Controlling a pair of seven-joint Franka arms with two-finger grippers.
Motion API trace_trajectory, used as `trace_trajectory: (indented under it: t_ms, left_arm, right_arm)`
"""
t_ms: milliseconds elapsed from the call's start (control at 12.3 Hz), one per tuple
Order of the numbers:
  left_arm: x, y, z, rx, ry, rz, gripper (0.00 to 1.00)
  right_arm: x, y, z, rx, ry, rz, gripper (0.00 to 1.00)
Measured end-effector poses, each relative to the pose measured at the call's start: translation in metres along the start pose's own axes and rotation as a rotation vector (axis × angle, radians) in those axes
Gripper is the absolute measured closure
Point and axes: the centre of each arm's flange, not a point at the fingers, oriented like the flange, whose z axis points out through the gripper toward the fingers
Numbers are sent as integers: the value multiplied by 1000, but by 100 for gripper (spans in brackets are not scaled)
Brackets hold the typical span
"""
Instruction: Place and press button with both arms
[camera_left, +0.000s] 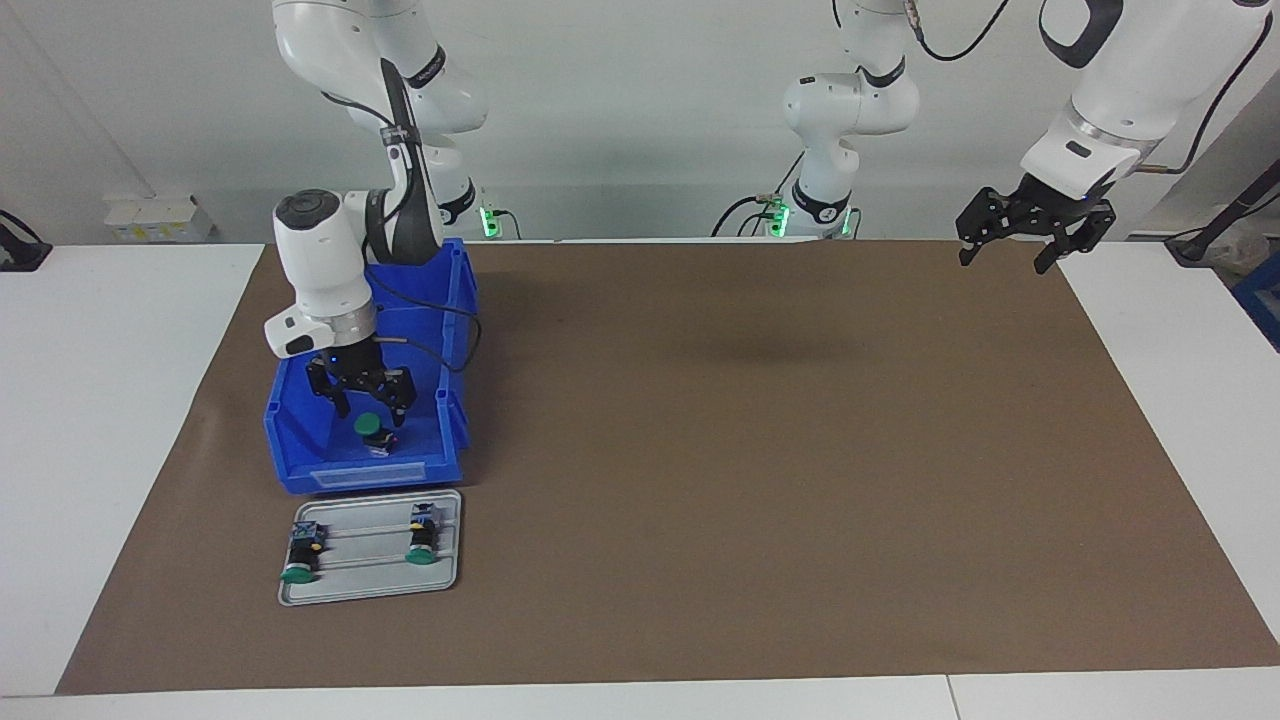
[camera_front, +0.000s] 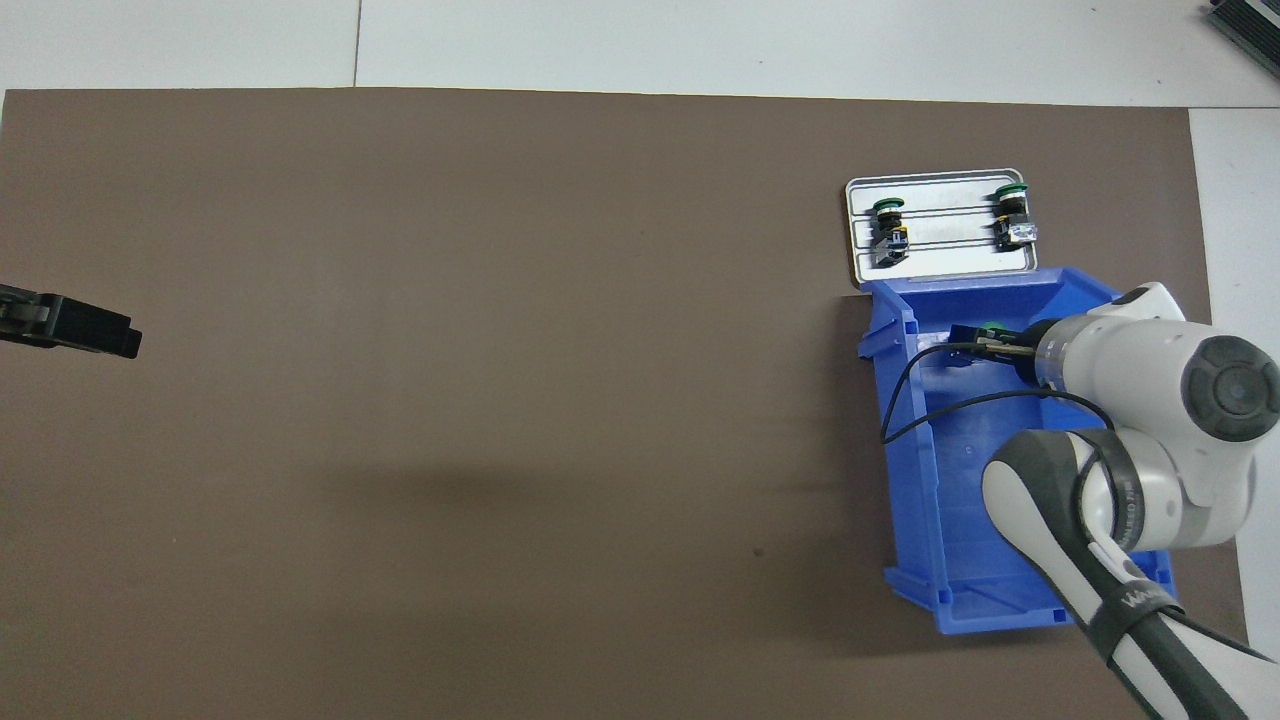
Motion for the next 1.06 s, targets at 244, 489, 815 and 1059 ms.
trace_trajectory:
  t_ms: [244, 489, 815, 1059]
  left_arm:
    - [0, 0, 0, 0, 0, 0, 0]
    - [0, 0, 0, 0, 0, 0, 0]
    - [0, 0, 0, 0, 0, 0, 0]
    - [0, 0, 0, 0, 0, 0, 0]
  right_arm:
    - [21, 2, -87, -34, -64, 11, 7]
    - [40, -3, -168, -56, -109, 12, 7]
    - [44, -11, -217, -13, -162, -38, 0]
    - [47, -11, -230, -4, -154, -67, 0]
